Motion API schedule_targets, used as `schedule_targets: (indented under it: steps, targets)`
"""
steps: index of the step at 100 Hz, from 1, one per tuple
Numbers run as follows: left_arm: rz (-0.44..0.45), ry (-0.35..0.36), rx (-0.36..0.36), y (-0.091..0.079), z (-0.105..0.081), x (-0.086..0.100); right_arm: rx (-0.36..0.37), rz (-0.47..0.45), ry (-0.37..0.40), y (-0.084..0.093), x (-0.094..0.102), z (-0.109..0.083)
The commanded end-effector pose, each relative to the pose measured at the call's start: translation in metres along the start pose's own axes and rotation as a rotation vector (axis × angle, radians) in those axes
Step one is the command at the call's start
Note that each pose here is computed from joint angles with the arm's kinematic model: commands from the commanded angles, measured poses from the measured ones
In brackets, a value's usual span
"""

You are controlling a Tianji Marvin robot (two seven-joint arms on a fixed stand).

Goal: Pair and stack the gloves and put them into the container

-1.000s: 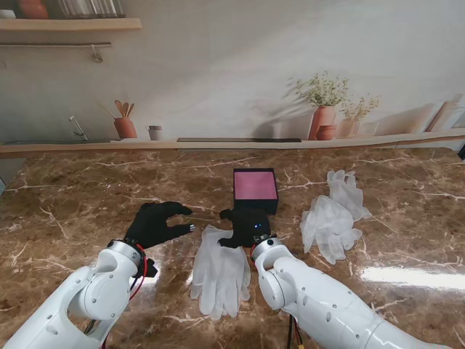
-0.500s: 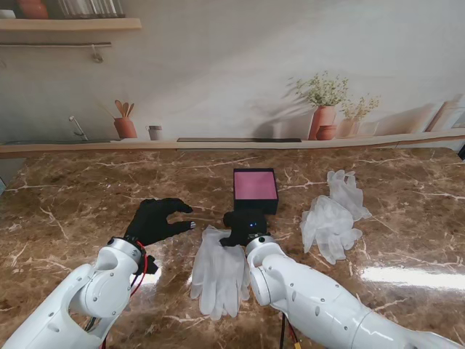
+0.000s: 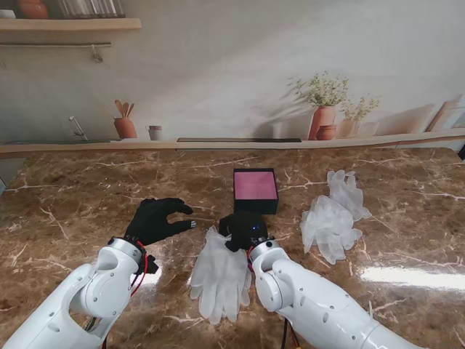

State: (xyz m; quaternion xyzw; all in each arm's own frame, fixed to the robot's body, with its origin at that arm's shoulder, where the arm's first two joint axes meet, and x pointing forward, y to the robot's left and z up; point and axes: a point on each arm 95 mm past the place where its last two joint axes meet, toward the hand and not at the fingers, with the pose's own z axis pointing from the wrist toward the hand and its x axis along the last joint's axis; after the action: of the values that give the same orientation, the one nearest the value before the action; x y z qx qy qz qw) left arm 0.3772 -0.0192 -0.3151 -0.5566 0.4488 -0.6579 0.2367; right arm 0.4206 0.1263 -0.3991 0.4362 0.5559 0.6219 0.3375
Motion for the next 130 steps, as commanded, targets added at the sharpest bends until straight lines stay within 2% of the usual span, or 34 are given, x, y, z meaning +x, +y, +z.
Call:
schedule_targets:
  steps: [1,19,34,45,56,78,96,110,130]
  targets:
    - [-0.005,0.007,0.000,0.003,-0.001,0.002,0.002,0.031,-0.020,-0.005,-0.002,-0.006]
    - [-0.006,0.016,0.005,0.002,0.000,0.003,-0.118,0.105,-0.025,0.011,-0.010,-0.004]
    - [-0.007,0.022,0.009,0.001,0.001,0.004,-0.171,0.145,-0.020,0.019,-0.019,-0.006]
    - [-0.006,0.025,0.010,0.001,0.002,0.004,-0.194,0.195,0.016,0.022,-0.021,-0.015]
    - [-0.008,0.026,0.010,0.001,0.002,0.005,-0.206,0.221,0.088,0.026,-0.021,-0.029]
    - [-0.003,0.033,0.002,0.002,0.002,0.007,-0.170,0.236,0.212,0.032,-0.015,-0.062]
    - [-0.001,0.035,0.001,0.002,0.002,0.008,-0.101,0.210,0.324,0.031,-0.009,-0.080]
    - [-0.001,0.037,-0.003,0.001,0.002,0.009,-0.035,0.182,0.374,0.023,-0.007,-0.085]
    - [0.000,0.038,-0.008,0.002,0.002,0.010,0.064,0.135,0.421,0.003,-0.006,-0.083]
